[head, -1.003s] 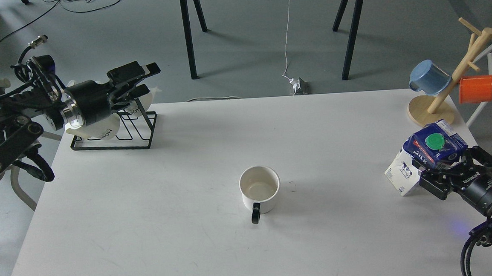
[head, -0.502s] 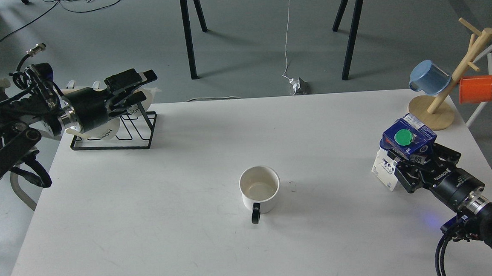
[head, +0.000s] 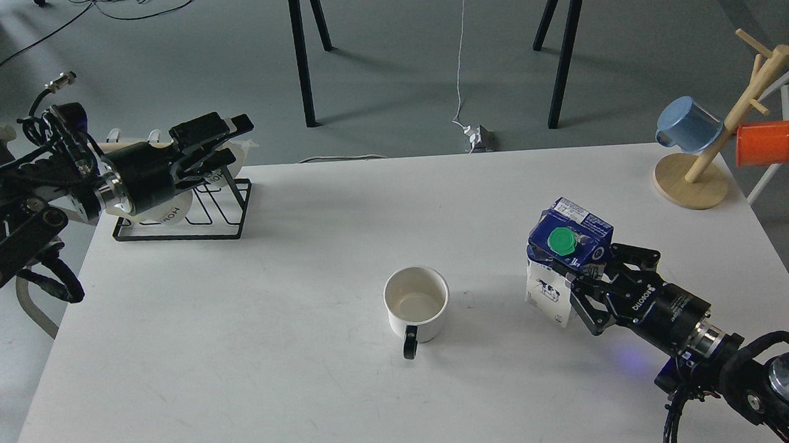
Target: Place cup and milk with both arms
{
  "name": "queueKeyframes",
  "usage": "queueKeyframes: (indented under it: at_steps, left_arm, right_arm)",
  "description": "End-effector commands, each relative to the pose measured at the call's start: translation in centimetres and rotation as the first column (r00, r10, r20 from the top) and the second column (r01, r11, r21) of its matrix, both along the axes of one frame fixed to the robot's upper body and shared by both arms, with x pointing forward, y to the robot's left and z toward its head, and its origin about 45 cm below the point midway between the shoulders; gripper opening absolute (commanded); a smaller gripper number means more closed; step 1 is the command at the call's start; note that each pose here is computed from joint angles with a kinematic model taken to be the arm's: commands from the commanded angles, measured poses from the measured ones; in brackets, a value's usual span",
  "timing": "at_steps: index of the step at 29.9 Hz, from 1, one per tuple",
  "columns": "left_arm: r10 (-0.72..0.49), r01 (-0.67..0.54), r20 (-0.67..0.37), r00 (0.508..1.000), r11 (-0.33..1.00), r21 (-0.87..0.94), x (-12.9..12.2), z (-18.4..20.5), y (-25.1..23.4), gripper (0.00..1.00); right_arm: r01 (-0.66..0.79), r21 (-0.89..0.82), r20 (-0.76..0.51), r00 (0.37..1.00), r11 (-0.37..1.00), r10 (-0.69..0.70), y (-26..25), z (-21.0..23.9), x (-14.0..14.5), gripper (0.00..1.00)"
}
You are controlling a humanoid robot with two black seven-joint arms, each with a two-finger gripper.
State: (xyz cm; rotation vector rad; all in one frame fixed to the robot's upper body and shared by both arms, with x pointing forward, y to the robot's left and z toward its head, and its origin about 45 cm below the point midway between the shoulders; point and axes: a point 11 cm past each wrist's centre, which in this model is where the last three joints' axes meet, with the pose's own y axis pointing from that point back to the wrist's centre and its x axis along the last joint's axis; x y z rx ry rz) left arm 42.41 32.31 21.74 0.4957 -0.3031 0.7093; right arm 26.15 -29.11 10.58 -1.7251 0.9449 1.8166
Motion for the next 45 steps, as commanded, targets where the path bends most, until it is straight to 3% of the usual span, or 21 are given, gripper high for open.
queueKeyframes:
  at_steps: [1,20,22,26,27,28,29,33,39,45]
  left_arm:
    - [0.003,-0.003,-0.014,1.0,1.0,0.0,-0.4,-0.6,0.2,0.96]
    - [0.004,-0.004,-0.045,0.999,1.0,0.009,-1.2,-2.0,0.4,0.97]
    - [0.005,-0.005,-0.045,0.999,1.0,0.01,-1.2,-1.9,0.5,0.97]
    - [0.005,-0.005,-0.044,0.999,1.0,0.01,-1.1,-1.9,0.4,0.97]
    - [0.005,-0.004,-0.044,0.999,1.0,0.01,-1.1,-1.9,0.5,0.97]
    - [0.006,-0.006,-0.044,0.999,1.0,0.011,-1.1,-1.9,0.5,0.97]
    - [0.006,-0.006,-0.044,0.999,1.0,0.011,-1.1,-1.9,0.5,0.97]
    - [0.006,-0.005,-0.043,0.999,1.0,0.011,-1.1,-1.9,0.5,0.97]
    - [0.024,-0.023,-0.032,0.999,1.0,0.016,-1.0,-1.3,1.4,0.97]
    - [0.049,-0.048,-0.026,0.998,0.998,0.032,-1.1,-0.8,2.8,0.97]
  right_arm:
    - [-0.039,-0.013,0.016,0.999,0.999,0.039,1.6,-0.3,0.2,0.36]
    - [-0.116,0.037,0.011,0.993,0.993,0.116,7.6,-2.0,-0.2,0.4]
    - [-0.117,0.033,0.009,0.993,0.993,0.116,7.6,-2.1,-0.3,0.45]
    - [-0.114,0.032,0.007,0.993,0.993,0.114,7.5,-2.2,-0.3,0.64]
    - [-0.115,0.032,0.008,0.993,0.993,0.115,7.5,-2.2,-0.3,0.76]
    - [-0.115,0.034,0.011,0.993,0.993,0.115,7.5,-2.1,-0.3,0.95]
    - [-0.117,0.038,0.016,0.993,0.992,0.116,7.7,-1.9,-0.3,0.99]
    - [-0.125,0.049,0.044,0.991,0.991,0.123,7.5,-0.7,-0.5,0.99]
    - [-0.119,0.01,0.021,0.993,0.993,0.119,4.1,0.0,-4.1,0.99]
    - [-0.037,-0.12,-0.021,0.999,0.992,0.035,-3.0,0.7,-6.8,0.99]
